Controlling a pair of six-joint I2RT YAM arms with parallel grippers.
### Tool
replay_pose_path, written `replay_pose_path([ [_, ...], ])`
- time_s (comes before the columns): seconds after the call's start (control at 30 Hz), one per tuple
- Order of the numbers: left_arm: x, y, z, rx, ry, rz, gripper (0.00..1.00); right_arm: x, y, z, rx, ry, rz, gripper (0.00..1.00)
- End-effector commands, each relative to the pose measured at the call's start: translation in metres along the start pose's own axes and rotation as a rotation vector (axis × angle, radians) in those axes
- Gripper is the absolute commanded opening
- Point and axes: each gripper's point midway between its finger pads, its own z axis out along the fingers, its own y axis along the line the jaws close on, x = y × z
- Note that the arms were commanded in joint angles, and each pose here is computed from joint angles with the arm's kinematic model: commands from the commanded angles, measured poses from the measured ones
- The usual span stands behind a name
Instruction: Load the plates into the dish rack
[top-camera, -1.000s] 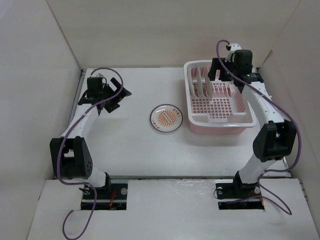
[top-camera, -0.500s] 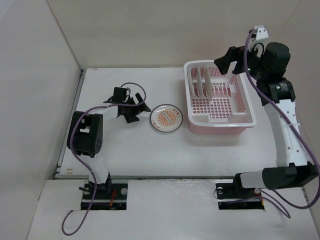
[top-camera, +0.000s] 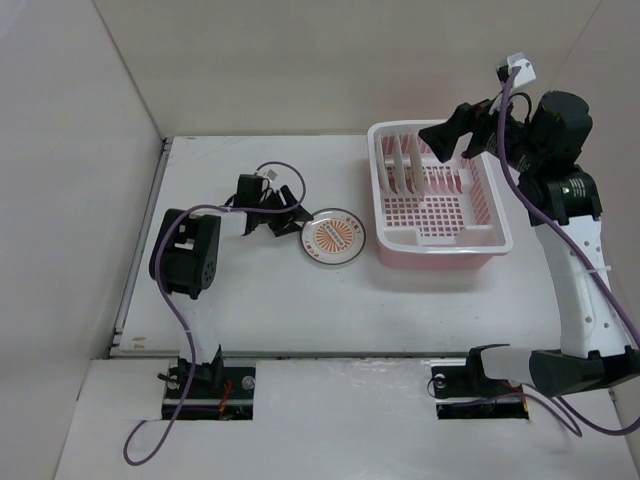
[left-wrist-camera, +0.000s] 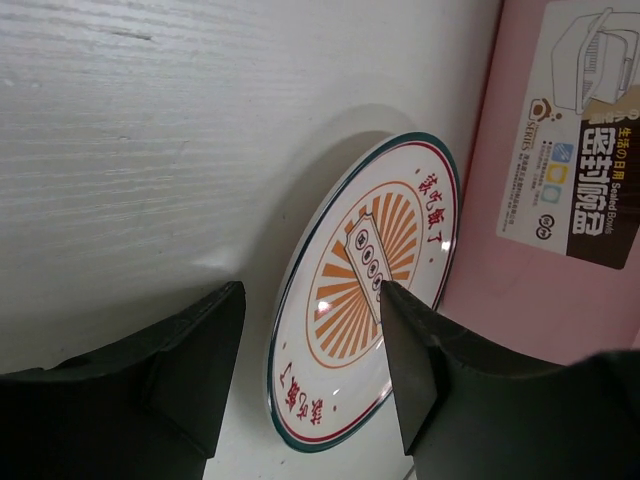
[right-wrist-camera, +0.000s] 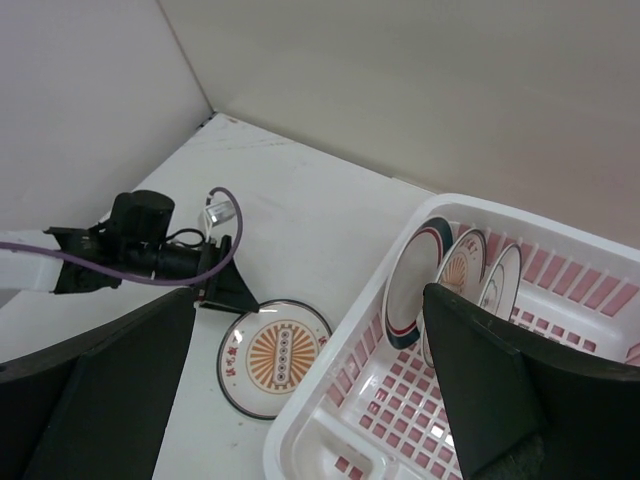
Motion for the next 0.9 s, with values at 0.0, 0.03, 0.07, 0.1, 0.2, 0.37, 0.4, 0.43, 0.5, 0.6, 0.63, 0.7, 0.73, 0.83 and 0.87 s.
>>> replay_pose_path([
  [0.0, 0.034, 0.035, 0.011, -0.07, 0.098, -0.049, 0.54, -0.021, 0.021, -0.007, -0.056, -0.044, -0.017, 1.0],
  [0.03, 0.035, 0.036, 0.012, -0.067, 0.095, -0.047, 0.54, -0.021, 0.021, -0.007, -0.056, -0.044, -0.017, 1.0],
  [0.07, 0.035, 0.036, 0.012, -0.067, 0.095, -0.047, 0.54, -0.022, 0.02, -0.004, -0.056, -0.044, -0.017, 1.0],
  [0.1, 0.035, 0.036, 0.012, -0.067, 0.095, -0.047, 0.54, -0.022, 0.021, -0.004, -0.065, -0.043, -0.017, 1.0],
  [0.2, 0.037, 0.039, 0.013, -0.073, 0.101, -0.051, 0.49, -0.023, 0.02, -0.002, -0.065, -0.043, -0.017, 1.0],
  [0.37, 0.042, 0.054, 0.015, -0.148, 0.1, -0.058, 0.33, -0.027, 0.026, -0.001, -0.085, -0.05, -0.023, 1.0],
  [0.4, 0.043, 0.056, 0.015, -0.163, 0.102, -0.063, 0.33, -0.027, 0.026, -0.001, -0.085, -0.05, -0.023, 1.0],
  [0.43, 0.043, 0.057, 0.015, -0.162, 0.103, -0.054, 0.33, -0.027, 0.029, 0.0, -0.094, -0.049, -0.023, 1.0],
  [0.5, 0.043, 0.06, 0.016, -0.176, 0.102, -0.058, 0.31, -0.027, 0.029, 0.0, -0.094, -0.049, -0.023, 1.0],
  [0.6, 0.045, 0.063, 0.017, -0.181, 0.108, -0.062, 0.18, -0.027, 0.029, 0.0, -0.094, -0.049, -0.023, 1.0],
  [0.63, 0.045, 0.061, 0.019, -0.19, 0.108, -0.056, 0.15, -0.027, 0.029, 0.0, -0.094, -0.049, -0.023, 1.0],
  [0.7, 0.045, 0.065, 0.02, -0.207, 0.113, -0.053, 0.03, -0.023, 0.028, 0.001, -0.093, -0.041, -0.019, 1.0],
  [0.73, 0.042, 0.065, 0.02, -0.218, 0.11, -0.045, 0.0, -0.023, 0.03, 0.001, -0.103, -0.039, -0.019, 1.0],
  [0.83, 0.041, 0.069, 0.018, -0.25, 0.107, -0.051, 0.0, -0.009, 0.046, 0.011, -0.142, -0.006, -0.091, 1.0],
  [0.87, 0.04, 0.068, 0.015, -0.262, 0.103, -0.052, 0.0, 0.0, 0.047, 0.017, -0.128, 0.02, -0.115, 1.0],
])
